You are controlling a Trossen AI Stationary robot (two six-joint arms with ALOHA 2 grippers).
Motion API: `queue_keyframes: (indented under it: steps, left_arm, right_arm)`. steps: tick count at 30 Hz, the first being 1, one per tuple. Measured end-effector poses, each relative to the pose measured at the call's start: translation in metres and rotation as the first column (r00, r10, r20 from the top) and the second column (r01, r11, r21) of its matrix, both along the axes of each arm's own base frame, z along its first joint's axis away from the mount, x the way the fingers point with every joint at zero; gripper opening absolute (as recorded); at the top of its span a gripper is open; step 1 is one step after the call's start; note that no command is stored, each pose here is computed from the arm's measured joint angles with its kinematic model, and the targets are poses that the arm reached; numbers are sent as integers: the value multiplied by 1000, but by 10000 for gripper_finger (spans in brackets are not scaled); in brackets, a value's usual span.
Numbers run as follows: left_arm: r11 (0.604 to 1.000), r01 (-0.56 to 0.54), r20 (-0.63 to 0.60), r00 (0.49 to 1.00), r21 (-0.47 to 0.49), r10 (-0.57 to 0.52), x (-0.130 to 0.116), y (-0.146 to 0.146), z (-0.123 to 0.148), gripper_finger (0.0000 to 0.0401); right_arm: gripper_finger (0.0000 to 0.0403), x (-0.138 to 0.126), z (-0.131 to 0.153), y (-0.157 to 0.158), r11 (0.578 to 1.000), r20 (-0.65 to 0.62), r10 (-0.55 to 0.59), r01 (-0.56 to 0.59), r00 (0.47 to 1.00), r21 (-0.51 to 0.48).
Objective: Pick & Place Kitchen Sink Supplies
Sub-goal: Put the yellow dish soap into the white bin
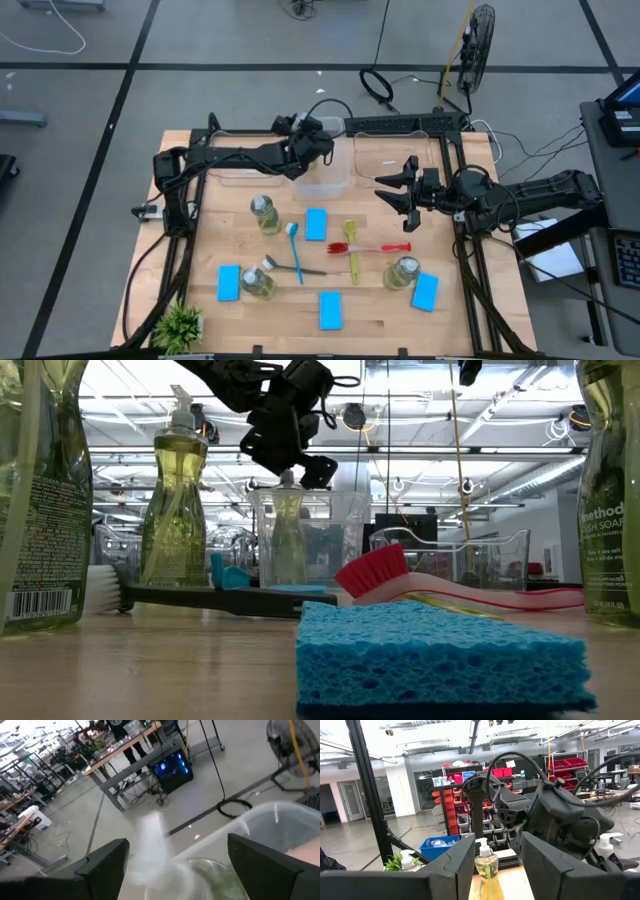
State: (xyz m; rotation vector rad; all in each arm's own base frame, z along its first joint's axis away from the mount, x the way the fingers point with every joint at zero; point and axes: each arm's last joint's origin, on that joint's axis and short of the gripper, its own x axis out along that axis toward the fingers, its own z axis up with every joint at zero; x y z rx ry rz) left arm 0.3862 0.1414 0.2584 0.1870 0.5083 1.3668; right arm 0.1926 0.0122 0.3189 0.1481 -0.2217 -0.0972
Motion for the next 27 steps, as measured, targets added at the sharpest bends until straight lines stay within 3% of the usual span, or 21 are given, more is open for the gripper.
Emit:
queue_keyframes:
  steps: [6, 16, 27]
  left_arm:
    - [999, -7, 7, 1000, 50, 7, 0, -3, 12, 335]
    - [989, -18, 68, 998, 146, 9, -11, -17, 59, 335]
    - [974, 80, 206, 970, 213, -125, -40, -74, 125, 335]
  right_arm:
    - [144, 0, 0, 0, 1000, 0, 0, 0, 1000, 1]
    - [144, 0, 0, 0, 1000, 0, 0, 0, 1000, 1]
    - [144, 0, 0, 0, 1000, 1, 1, -1, 1000, 2]
